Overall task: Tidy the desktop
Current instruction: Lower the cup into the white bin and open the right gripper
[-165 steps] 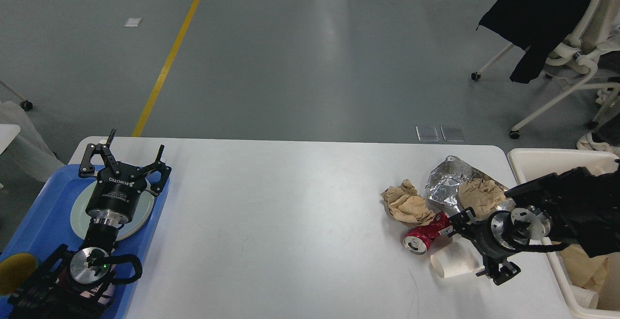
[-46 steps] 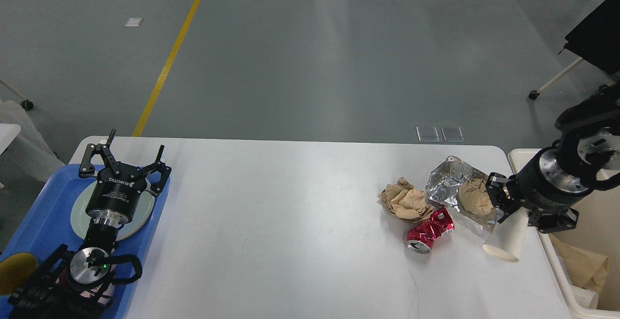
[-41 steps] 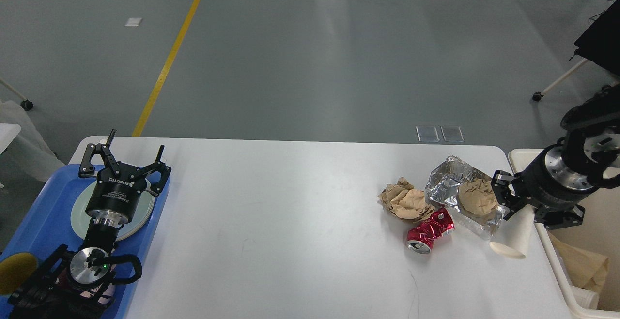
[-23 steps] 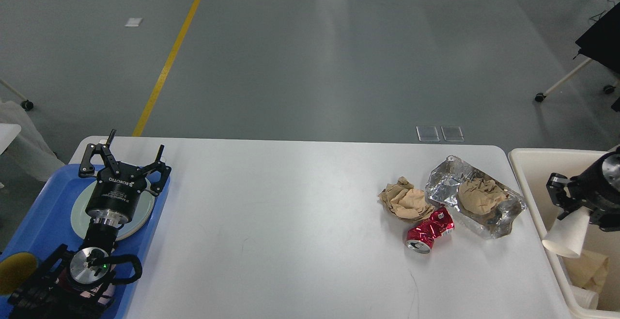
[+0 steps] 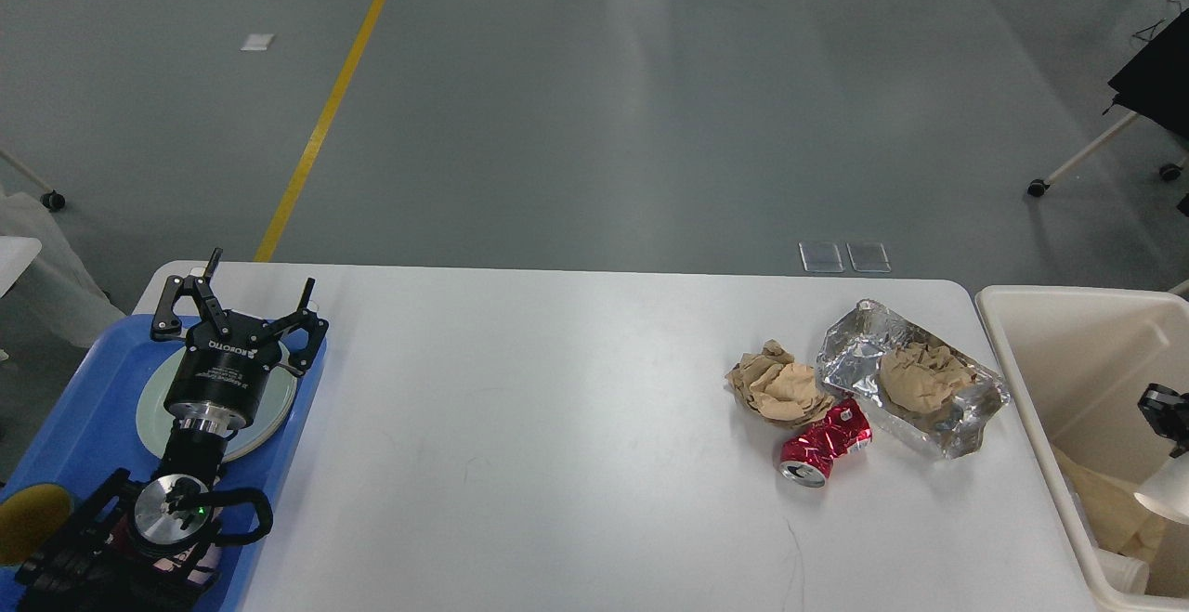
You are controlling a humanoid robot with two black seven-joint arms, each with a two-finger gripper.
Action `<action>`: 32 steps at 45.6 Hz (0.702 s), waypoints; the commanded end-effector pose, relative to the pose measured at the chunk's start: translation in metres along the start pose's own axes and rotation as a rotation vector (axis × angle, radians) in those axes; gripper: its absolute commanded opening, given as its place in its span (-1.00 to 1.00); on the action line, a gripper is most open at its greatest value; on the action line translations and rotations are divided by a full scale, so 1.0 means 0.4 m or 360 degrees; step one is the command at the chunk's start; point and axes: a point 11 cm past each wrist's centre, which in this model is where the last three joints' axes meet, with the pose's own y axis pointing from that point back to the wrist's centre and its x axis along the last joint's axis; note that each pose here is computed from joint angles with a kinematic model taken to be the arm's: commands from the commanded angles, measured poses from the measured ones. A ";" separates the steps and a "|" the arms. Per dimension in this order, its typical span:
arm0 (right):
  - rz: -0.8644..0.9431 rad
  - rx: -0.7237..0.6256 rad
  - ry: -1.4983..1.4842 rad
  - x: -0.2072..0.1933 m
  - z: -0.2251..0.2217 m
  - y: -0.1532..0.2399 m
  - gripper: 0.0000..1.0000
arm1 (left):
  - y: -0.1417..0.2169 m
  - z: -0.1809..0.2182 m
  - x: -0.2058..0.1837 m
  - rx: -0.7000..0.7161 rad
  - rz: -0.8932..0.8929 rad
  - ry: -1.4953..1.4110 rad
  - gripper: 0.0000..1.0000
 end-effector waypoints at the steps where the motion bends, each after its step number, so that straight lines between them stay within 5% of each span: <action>1: 0.0115 -0.0084 0.0086 -0.045 0.013 -0.088 -1.00 | 0.000 0.000 0.000 0.0000 0.0000 0.0000 0.93; 15: 0.0531 -0.0152 0.0204 -0.173 0.045 -0.199 -1.00 | 0.000 0.000 0.000 0.0000 0.0000 0.0000 0.93; 27: 0.0556 -0.0156 0.0197 -0.195 0.057 -0.210 -1.00 | 0.000 0.000 0.000 -0.0002 0.0000 0.0000 0.93; 28: 0.0563 -0.0155 0.0196 -0.194 0.056 -0.210 -0.86 | 0.000 0.000 0.000 0.0000 0.0000 0.0000 0.93; 32: 0.0598 -0.0156 0.0183 -0.180 0.058 -0.205 0.36 | 0.000 0.000 0.000 0.0000 0.0000 0.0000 0.93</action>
